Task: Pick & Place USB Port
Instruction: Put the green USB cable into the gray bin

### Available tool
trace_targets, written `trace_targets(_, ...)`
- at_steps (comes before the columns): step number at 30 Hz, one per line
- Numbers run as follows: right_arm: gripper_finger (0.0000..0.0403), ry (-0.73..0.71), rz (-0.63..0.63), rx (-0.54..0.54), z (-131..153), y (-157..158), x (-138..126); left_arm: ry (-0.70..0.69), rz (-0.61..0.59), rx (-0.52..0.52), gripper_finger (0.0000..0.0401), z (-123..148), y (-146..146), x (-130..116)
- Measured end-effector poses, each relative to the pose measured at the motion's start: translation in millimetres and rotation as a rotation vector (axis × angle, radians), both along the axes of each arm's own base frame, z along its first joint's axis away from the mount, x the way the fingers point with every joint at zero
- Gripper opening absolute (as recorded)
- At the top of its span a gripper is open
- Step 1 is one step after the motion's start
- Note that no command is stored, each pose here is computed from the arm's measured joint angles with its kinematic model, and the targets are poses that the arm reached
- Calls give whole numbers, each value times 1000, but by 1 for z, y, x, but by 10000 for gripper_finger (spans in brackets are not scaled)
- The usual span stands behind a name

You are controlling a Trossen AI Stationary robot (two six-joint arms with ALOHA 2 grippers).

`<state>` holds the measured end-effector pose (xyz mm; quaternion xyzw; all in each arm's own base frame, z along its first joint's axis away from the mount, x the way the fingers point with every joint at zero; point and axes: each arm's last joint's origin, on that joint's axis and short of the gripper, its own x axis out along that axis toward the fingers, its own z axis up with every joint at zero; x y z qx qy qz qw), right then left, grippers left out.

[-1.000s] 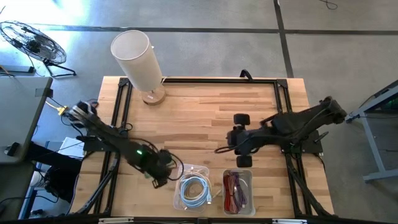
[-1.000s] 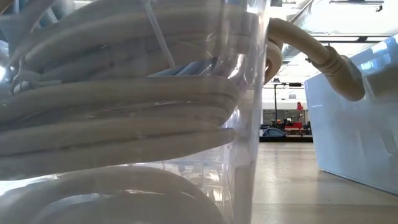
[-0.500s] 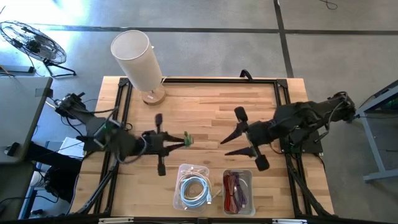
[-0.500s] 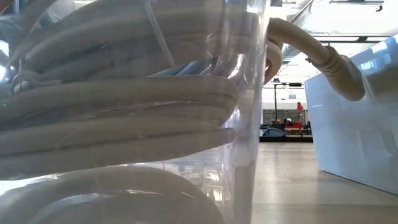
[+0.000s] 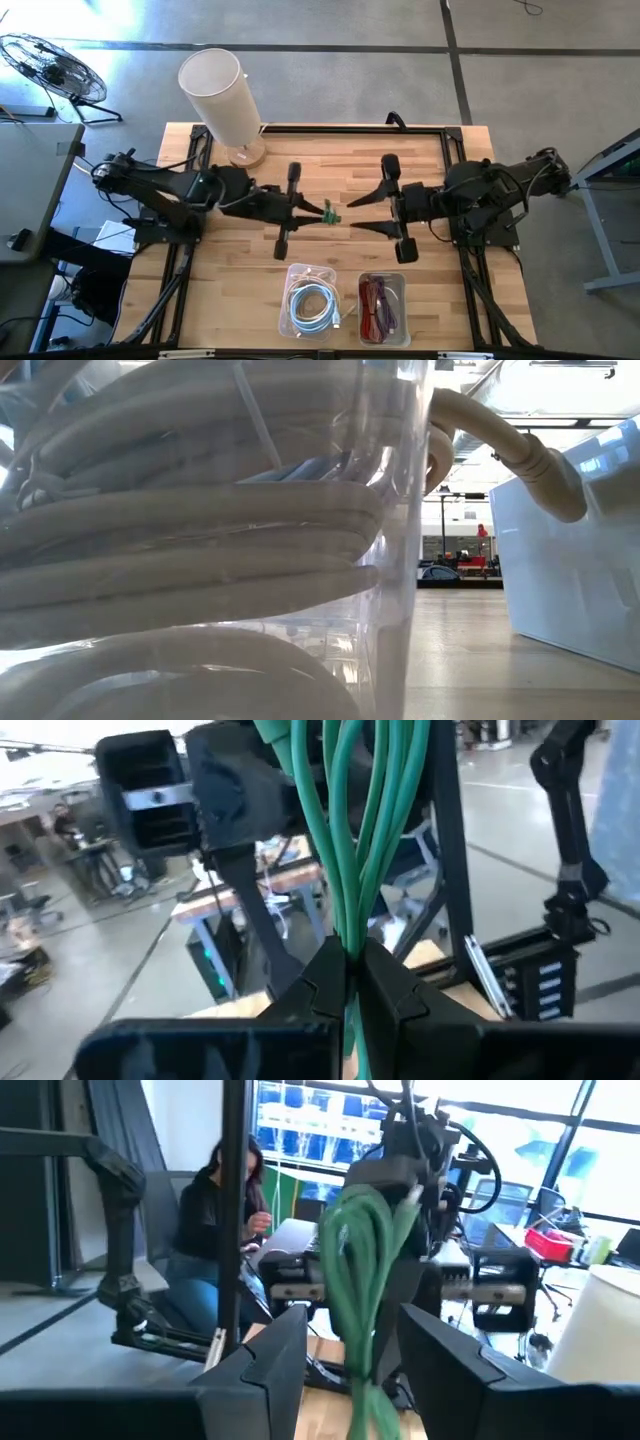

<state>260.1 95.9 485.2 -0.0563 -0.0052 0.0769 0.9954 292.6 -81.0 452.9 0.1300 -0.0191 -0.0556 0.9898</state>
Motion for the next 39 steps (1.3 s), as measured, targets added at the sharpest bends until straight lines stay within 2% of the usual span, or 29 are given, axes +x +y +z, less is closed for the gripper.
trace_targets(8, 149, 26, -49, -10, -7, -9, 13, -10, -74, -8, 6, -4, 10, 12)
trace_targets(17, 143, 72, 46, -21, -20, -12, 33, -10, -89, -7, 6, -4, 15, 13)
trace_targets(20, 109, 73, 53, -28, -21, -15, 35, 9, -91, -4, 6, -5, 14, 13)
trace_targets(23, 32, 71, 59, -43, -21, -19, 36, 17, -92, -3, 6, -6, 15, 13)
trace_targets(24, 20, 71, 65, -41, -20, -20, 35, 16, -90, -2, 9, -6, 15, 13)
trace_targets(32, 11, 98, 18, 11, -13, -25, 17, 2, -87, 62, 86, -4, 16, 9)
trace_targets(35, 8, 125, -34, 44, -9, -25, 2, 22, -72, 89, 96, -2, 17, 1)
trace_targets(39, 8, 197, -90, 94, -9, -20, -21, 100, 23, 104, 99, -3, 23, -11)
